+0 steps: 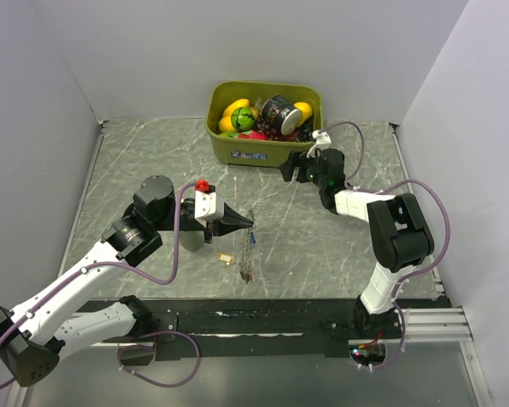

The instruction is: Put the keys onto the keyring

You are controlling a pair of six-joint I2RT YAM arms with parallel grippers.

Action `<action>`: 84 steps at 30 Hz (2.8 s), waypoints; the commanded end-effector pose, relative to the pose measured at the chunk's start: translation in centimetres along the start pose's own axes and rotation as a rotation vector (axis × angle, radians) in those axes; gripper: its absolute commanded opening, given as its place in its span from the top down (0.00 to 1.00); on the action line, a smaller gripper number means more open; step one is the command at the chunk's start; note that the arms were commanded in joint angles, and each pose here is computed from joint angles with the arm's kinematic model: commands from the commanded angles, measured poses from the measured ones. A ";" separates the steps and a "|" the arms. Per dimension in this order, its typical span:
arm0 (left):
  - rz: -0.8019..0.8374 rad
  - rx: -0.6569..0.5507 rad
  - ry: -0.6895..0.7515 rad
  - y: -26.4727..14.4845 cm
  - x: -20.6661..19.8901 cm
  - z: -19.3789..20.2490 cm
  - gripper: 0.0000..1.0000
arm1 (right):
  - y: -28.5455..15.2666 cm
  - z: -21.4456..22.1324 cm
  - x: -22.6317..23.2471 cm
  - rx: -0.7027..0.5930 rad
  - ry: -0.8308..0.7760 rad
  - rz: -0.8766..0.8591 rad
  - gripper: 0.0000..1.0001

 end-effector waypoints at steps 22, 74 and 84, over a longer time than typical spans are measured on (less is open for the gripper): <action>-0.013 -0.063 0.078 -0.3 0.6 -3.1 0.99 | -5.4 -7.8 9.0 -0.070 -0.178 -0.294 0.00; 0.038 -0.116 0.063 -0.4 -0.4 -4.2 0.99 | -24.9 -2.4 26.0 0.202 -0.317 -0.977 0.23; 0.038 -0.115 0.055 -0.4 -0.5 -4.0 0.99 | -26.3 -3.2 26.6 0.159 -0.338 -1.007 0.08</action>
Point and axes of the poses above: each gripper's point midway between its finger pads, its own y axis out along the fingers, its own x axis along the line the jaws close on, z = x × y, the point moved 1 cm from there along -y, back along the fingers, and after that the axes turned 9 degrees about y, right-handed, at the moved point
